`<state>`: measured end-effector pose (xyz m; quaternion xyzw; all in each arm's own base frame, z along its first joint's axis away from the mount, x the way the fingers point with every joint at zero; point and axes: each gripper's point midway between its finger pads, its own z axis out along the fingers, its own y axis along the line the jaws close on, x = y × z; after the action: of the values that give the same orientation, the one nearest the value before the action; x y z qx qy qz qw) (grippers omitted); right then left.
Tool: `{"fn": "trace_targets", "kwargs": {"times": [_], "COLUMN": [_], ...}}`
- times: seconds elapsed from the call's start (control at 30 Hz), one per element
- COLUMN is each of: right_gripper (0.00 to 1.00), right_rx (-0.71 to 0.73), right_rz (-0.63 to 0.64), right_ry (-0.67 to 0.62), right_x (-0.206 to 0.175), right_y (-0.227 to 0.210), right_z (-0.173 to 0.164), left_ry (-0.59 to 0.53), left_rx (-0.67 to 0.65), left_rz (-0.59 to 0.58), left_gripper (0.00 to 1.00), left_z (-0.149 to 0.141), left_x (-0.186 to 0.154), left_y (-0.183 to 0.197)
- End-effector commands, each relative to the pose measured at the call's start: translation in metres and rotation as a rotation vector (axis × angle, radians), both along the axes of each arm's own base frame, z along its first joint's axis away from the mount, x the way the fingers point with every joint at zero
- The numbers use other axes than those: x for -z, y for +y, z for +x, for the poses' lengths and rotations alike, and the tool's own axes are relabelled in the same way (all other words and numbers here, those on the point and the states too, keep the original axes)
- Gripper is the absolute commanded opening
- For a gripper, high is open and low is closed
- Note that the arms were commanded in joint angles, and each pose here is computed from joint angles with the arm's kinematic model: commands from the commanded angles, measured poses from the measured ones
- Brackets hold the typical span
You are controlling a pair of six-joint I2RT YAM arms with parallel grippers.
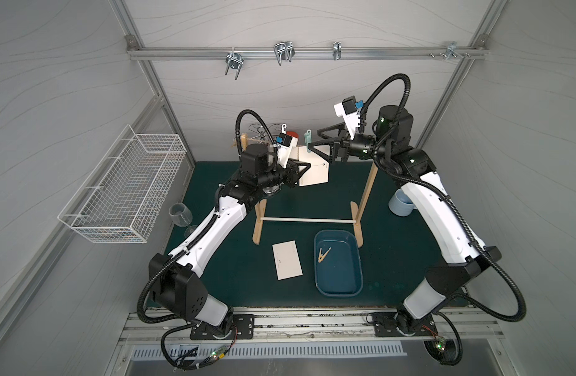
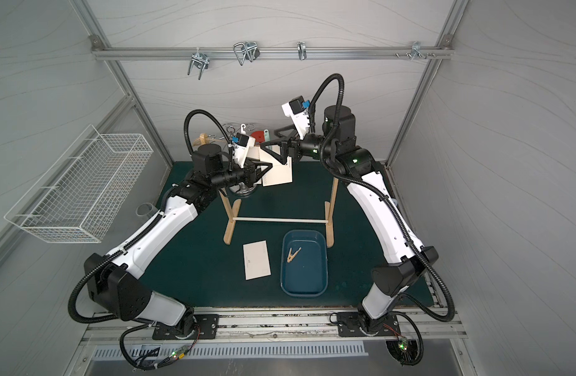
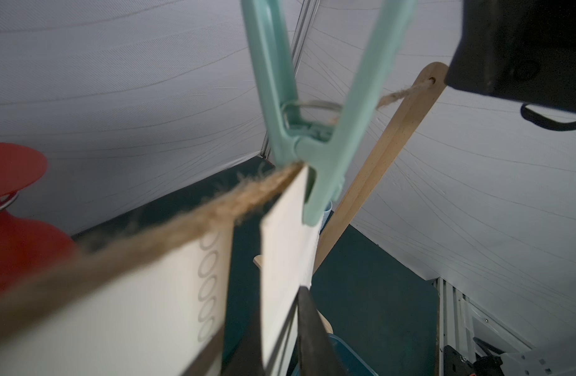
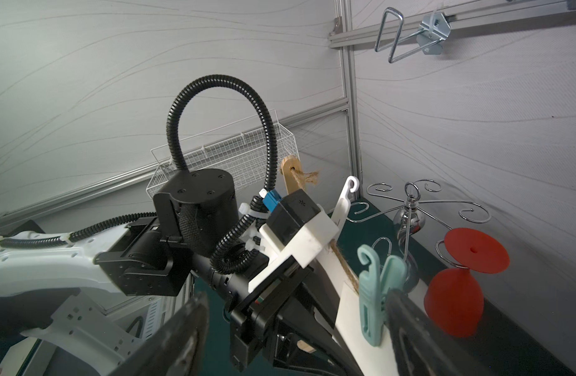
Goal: Remove the postcards from the strings
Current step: Pinch the postcard on the clothesline.
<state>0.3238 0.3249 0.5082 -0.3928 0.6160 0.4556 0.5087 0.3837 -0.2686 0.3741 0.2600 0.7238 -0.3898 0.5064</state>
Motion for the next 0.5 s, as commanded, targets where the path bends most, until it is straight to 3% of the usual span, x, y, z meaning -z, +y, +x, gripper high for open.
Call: {"fn": "trace_targets", "kwargs": {"times": [0.0, 0.47], "right_gripper": [0.86, 0.86], "right_rx": [-0.003, -0.012], "right_rz": [-0.005, -0.021], "right_ry": [-0.022, 0.005], "right_x": [-0.004, 0.007], "right_y": [-0.002, -0.004], "right_z": [0.003, 0.027], "left_ry": [-0.066, -0.062], "left_rx": [0.020, 0.067], "left_rz": [-0.036, -0.053], "left_gripper": [0.12, 0.01], "left_z": [-0.003, -0.006], "left_x": [-0.019, -0.021], "left_y": [0.000, -0.006]}}
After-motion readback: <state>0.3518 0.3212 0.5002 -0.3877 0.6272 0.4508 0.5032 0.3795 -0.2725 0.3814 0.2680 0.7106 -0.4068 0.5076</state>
